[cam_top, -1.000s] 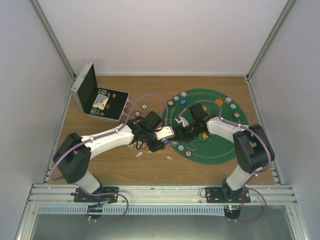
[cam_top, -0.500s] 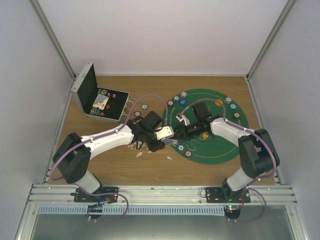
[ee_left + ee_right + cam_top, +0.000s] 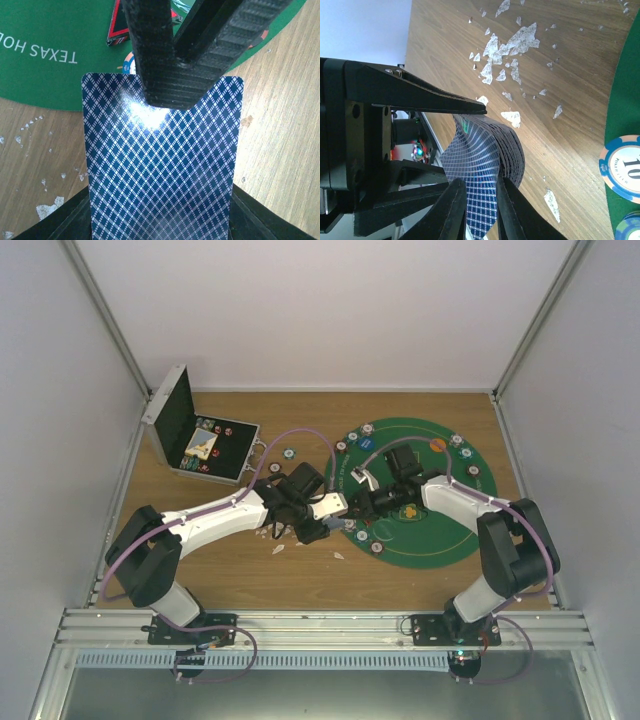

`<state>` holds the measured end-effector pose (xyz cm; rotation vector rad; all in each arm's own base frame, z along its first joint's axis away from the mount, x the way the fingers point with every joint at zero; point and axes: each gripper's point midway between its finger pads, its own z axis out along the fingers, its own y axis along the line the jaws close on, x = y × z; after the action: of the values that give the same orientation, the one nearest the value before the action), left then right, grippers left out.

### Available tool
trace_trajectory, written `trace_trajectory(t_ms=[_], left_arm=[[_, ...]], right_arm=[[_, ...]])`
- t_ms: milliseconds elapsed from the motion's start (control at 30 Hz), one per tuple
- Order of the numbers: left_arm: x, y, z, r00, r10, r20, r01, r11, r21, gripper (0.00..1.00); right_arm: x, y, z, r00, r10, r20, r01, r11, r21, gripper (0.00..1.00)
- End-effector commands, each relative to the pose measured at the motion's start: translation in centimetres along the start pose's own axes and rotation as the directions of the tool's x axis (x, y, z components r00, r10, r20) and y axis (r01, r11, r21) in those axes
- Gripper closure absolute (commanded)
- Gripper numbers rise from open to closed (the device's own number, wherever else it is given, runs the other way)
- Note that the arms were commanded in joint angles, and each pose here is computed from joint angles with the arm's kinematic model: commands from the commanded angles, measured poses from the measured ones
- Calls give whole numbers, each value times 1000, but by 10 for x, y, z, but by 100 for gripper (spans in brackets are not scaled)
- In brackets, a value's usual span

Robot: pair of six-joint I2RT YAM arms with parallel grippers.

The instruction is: Distribute texas hold em gaming equipment

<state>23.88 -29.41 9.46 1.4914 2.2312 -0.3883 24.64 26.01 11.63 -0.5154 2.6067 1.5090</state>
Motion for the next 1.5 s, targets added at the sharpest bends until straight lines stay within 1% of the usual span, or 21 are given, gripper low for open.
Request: trace_trajectory(t_ms=[0, 333, 700, 933, 1233, 1267, 1400, 1467], left_arm=[[-20, 0, -14, 997, 30, 73, -29, 999, -22, 43], [-21, 0, -16, 997, 35, 76, -33, 999, -27, 43], [-19, -2, -14, 997, 38, 71, -36, 999, -24, 43], [-20, -2, -15, 997, 39, 73, -37, 999, -24, 43], [-19, -2, -14, 997, 38, 72, -37, 999, -24, 43], [-19, -2, -14, 997, 39, 71, -38, 999, -24, 43], [-20, -2, -15, 997, 38, 72, -37, 999, -26, 43], [-20, -2, -15, 997, 39, 72, -37, 999, -25, 43]], right_arm=[[8, -3, 5, 1000, 17, -26, -17, 1000, 7, 83], [9, -15, 6, 999, 41, -18, -40, 997, 64, 99], [12, -22, -2, 998, 58, 18, -59, 992, 110, 100], [8, -21, -11, 997, 56, 51, -61, 992, 114, 99], [11, -22, -14, 997, 60, 57, -66, 992, 105, 99], [10, -20, -13, 997, 57, 58, -62, 994, 94, 99], [8, -11, -13, 997, 49, 59, -52, 997, 49, 78], [8, -9, -13, 997, 49, 57, -51, 998, 35, 71]])
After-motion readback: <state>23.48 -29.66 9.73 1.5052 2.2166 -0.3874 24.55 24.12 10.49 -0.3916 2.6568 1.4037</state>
